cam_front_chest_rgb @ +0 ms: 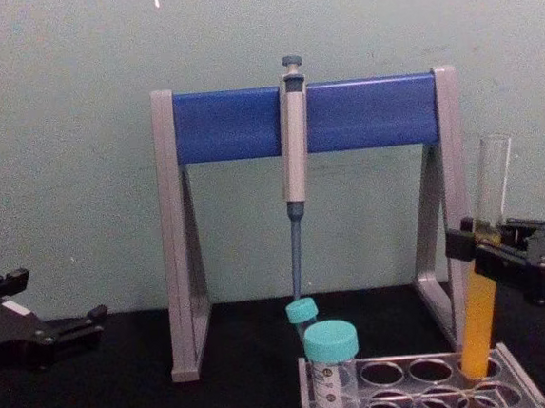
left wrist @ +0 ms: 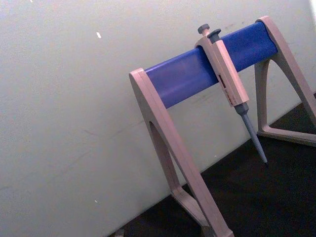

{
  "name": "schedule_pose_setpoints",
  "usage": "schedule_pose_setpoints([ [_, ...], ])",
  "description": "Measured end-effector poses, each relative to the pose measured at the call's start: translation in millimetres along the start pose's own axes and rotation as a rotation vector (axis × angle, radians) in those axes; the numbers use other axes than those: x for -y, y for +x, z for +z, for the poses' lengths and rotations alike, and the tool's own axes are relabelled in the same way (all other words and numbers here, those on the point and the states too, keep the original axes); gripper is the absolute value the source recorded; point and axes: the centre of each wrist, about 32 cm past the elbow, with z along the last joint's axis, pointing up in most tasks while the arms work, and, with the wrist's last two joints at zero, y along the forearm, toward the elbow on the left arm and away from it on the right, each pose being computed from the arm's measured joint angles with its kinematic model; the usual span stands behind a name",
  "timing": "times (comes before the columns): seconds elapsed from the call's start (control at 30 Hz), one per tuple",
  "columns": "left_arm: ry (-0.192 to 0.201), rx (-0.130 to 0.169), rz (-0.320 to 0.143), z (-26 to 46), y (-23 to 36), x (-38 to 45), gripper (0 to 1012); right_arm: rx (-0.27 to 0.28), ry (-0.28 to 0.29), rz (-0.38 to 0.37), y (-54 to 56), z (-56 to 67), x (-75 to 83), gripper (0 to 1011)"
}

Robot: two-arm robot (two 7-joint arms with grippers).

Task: Pick up the test tube from the test tube rack, shake it, then place it back into the test tube rack.

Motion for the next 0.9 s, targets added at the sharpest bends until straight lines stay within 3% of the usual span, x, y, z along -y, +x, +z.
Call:
schedule_pose_setpoints([
  [0.9, 0.0, 0.0, 0.0, 0.0, 0.0, 0.0, 1001, 0.005, -0.038, 0.016, 0.0, -9.6, 1.8, 232],
])
